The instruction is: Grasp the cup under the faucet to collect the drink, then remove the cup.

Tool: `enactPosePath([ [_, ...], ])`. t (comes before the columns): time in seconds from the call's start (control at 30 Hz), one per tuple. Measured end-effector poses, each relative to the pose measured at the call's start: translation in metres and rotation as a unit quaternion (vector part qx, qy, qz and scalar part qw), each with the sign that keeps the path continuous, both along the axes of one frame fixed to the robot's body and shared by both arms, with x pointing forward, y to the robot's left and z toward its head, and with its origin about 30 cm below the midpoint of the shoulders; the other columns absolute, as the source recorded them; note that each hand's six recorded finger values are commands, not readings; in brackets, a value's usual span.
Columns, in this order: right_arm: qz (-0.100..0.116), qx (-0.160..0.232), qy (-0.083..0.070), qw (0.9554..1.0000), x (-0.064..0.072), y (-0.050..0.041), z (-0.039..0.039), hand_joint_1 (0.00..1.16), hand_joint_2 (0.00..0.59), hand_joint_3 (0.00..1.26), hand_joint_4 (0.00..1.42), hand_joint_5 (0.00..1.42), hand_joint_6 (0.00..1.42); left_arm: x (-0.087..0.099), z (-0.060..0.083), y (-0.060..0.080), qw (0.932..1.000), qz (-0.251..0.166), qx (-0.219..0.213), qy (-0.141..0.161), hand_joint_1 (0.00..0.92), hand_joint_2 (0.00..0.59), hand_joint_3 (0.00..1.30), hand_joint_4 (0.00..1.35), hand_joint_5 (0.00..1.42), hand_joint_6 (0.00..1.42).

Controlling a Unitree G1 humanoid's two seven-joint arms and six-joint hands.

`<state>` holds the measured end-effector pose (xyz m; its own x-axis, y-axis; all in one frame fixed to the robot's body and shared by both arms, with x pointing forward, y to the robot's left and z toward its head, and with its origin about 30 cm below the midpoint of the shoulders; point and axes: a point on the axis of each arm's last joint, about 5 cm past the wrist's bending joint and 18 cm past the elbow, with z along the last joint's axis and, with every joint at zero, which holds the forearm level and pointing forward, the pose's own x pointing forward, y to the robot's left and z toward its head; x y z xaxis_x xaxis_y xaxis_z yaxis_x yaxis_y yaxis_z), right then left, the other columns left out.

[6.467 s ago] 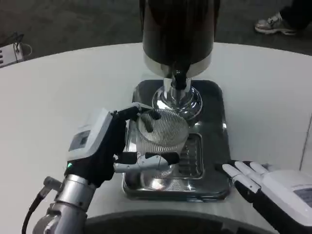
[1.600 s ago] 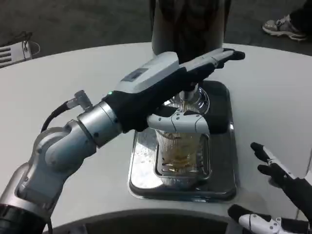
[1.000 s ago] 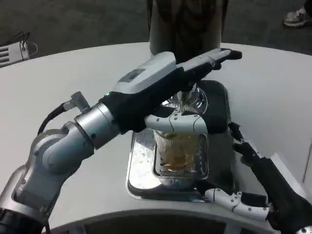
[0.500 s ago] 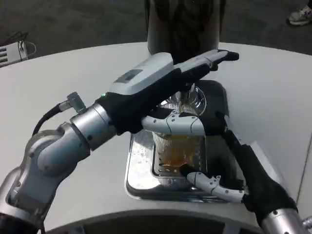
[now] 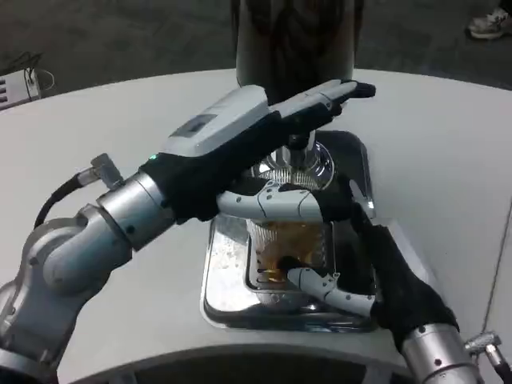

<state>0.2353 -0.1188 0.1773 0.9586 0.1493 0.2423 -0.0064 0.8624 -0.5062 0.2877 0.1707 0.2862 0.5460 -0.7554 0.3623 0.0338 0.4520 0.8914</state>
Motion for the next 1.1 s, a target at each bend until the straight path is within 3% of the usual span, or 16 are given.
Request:
enactPosePath([
  [0.1, 0.001, 0.0, 0.0, 1.0, 0.001, 0.0009, 0.0004, 0.73, 0.234, 0.0, 0.0, 0.04, 0.02, -0.002, -0.002, 0.002, 1.0, 0.003, -0.006, 0.0, 0.0, 0.078, 0.13, 0.07, 0.15, 0.22],
  [0.37, 0.006, 0.006, 0.001, 1.0, 0.005, 0.0043, 0.0012, 0.73, 0.234, 0.0, 0.0, 0.03, 0.02, -0.01, -0.024, 0.012, 0.9943, 0.036, -0.099, -0.018, 0.0, 0.082, 0.15, 0.09, 0.18, 0.26],
  [0.7, 0.013, 0.015, 0.001, 0.9998, 0.006, 0.0063, 0.0023, 0.73, 0.234, 0.0, 0.0, 0.04, 0.02, -0.025, -0.029, 0.013, 0.9784, 0.032, -0.183, -0.09, 0.0, 0.089, 0.21, 0.18, 0.28, 0.33],
  [0.83, 0.013, 0.015, 0.001, 0.9998, 0.006, 0.0066, 0.0023, 0.73, 0.234, 0.0, 0.0, 0.04, 0.02, -0.036, -0.036, 0.018, 0.9777, 0.045, -0.186, -0.088, 0.0, 0.087, 0.21, 0.18, 0.28, 0.33],
  [1.1, 0.016, 0.018, 0.001, 0.9997, 0.009, 0.0103, 0.0025, 0.73, 0.234, 0.0, 0.0, 0.04, 0.02, -0.069, -0.061, 0.041, 0.9751, 0.115, -0.183, -0.049, 0.0, 0.088, 0.2, 0.14, 0.24, 0.29],
])
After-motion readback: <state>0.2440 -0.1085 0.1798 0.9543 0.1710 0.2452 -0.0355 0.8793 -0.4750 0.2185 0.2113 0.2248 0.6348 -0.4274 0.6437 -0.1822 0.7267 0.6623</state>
